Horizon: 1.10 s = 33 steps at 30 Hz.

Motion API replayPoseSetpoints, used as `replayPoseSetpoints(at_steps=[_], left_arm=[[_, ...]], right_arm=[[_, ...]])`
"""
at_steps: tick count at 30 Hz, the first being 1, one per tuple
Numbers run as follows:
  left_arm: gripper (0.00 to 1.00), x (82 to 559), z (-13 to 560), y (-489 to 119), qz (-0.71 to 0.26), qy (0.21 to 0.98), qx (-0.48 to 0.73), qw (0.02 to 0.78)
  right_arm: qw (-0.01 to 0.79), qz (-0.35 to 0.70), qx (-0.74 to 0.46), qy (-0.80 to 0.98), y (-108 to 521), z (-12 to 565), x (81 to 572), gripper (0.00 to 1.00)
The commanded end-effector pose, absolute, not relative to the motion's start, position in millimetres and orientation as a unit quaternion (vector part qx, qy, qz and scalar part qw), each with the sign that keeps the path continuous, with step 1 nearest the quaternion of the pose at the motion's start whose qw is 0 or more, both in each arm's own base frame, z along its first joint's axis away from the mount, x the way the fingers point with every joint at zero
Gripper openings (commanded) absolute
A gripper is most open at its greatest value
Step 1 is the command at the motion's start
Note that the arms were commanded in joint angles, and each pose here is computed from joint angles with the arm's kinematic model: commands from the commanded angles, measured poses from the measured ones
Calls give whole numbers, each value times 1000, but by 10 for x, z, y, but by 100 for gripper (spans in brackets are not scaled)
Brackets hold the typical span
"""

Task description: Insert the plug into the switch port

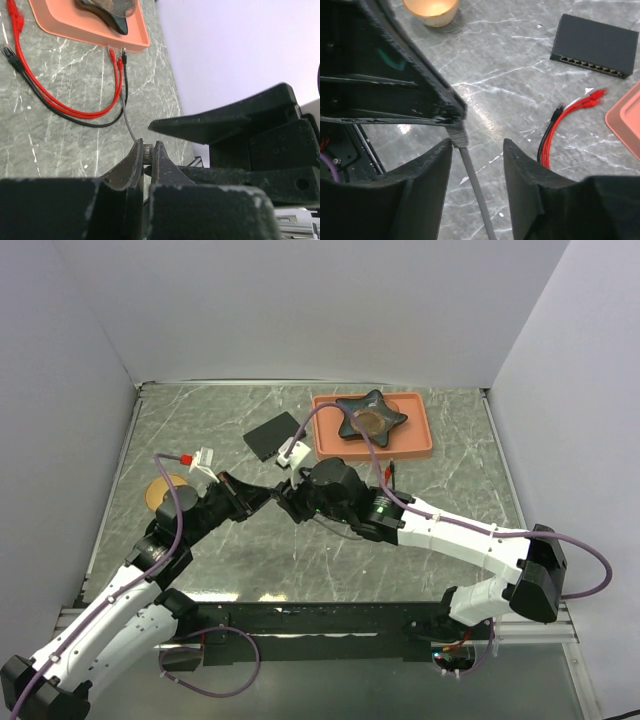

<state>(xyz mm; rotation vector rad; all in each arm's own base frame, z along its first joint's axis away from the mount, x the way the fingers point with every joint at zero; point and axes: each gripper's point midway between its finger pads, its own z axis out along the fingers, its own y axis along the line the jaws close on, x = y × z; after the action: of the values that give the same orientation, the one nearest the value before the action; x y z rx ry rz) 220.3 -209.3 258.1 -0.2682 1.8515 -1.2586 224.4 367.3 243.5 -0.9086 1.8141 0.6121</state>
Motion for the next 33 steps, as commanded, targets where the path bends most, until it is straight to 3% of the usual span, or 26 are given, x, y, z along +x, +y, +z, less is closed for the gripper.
replayPoseSetpoints(at_steps=[1,2,9,20,21,22,23,26,29,31,32,33], left_arm=[[1,2198,2687,-2130,-518,733,-105,429],[1,2207,2762,-2142,-526,723,-101,437],[1,2215,2724,-2167,-527,726,-97,432],[1,2234,2674,-2205,-526,731,-93,425],[1,2234,2667,-2204,-526,731,-93,425],[1,2237,2670,-2203,-526,731,-94,425],[1,2241,2650,-2208,-525,733,-94,423],[3,2245,2633,-2228,-525,735,-91,419],[9,2264,2587,-2232,-519,740,-90,418],[21,2288,2551,-2221,-509,745,-89,421],[28,2307,2515,-2209,-500,752,-91,421],[46,2332,2487,-2193,-489,756,-90,425]], right_arm=[[517,255,-367,730,3807,2662,2291,49],[517,255,-368,729,3817,2668,2289,43],[530,249,-360,726,3838,2712,2287,30],[550,244,-345,720,3823,2799,2277,33],[550,244,-346,720,3830,2796,2268,29],[549,241,-346,722,3821,2779,2282,10],[549,240,-345,723,3825,2774,2285,4],[554,232,-338,724,3804,2764,2308,0],[560,223,-329,727,3761,2750,2337,0],[562,219,-323,729,3726,2720,2344,0],[562,216,-319,732,3703,2691,2360,0],[564,215,-315,733,3692,2686,2363,0]])
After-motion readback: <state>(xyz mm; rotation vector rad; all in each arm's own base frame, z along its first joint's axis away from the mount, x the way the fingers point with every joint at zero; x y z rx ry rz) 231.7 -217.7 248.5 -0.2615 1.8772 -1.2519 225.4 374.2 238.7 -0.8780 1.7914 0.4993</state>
